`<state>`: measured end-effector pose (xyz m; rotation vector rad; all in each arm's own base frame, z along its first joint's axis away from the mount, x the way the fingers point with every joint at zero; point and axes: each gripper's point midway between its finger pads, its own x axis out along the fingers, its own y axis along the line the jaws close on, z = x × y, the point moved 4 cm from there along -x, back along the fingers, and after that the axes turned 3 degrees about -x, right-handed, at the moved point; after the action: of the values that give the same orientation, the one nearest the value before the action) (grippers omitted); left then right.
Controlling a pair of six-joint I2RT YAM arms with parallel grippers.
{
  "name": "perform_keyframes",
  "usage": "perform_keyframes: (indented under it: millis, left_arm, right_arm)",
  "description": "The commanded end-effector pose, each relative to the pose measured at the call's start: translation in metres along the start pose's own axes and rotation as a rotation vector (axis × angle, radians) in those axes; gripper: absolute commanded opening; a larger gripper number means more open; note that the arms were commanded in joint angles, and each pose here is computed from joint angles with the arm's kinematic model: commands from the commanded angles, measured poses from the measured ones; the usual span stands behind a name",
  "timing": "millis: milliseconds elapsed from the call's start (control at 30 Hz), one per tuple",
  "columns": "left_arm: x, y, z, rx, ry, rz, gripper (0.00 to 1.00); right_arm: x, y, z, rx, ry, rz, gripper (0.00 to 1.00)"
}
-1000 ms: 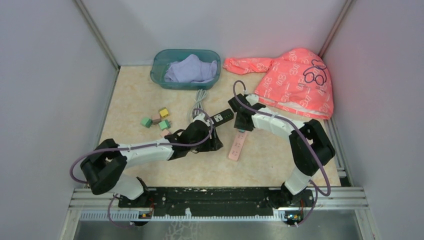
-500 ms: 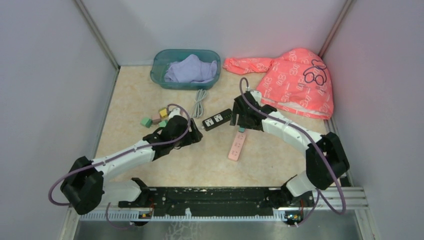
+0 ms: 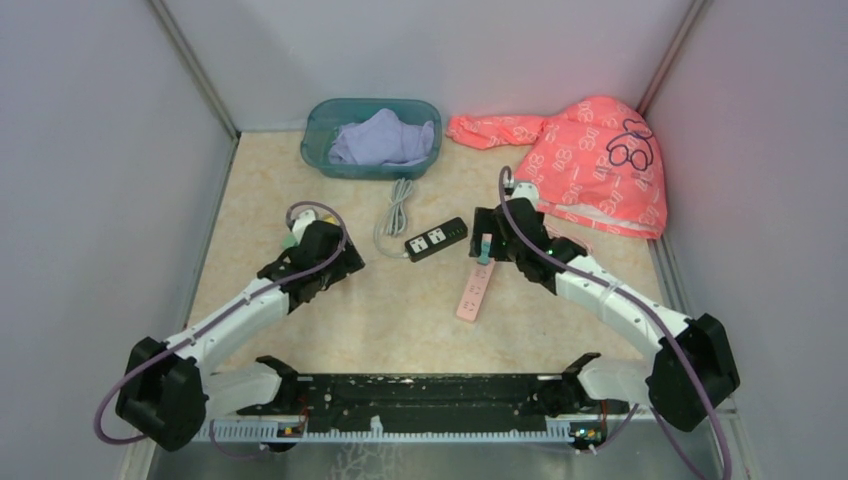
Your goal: Insert the plug
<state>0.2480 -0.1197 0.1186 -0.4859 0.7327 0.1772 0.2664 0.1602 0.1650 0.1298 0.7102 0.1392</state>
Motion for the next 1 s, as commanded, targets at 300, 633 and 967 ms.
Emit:
perform_keyframes:
  millis: [300, 633, 967]
  left_arm:
    - [0.025, 0.029, 0.012, -0.105, -0.028, 0.261, 0.96]
    - [0.050, 0.029, 0.007, -0.098, -0.014, 0.313, 0.84]
    - [0.062, 0.035, 0.000, -0.067, 0.002, 0.349, 0.76]
  right_arm:
    - [-0.015, -0.008, 0.013, -0.004, -0.176, 0.041, 0.99]
    - [-0.017, -0.013, 0.009, -0.010, -0.177, 0.034, 0.99]
    - [-0.015, -0.012, 0.003, -0.017, -0.161, 0.049, 0.99]
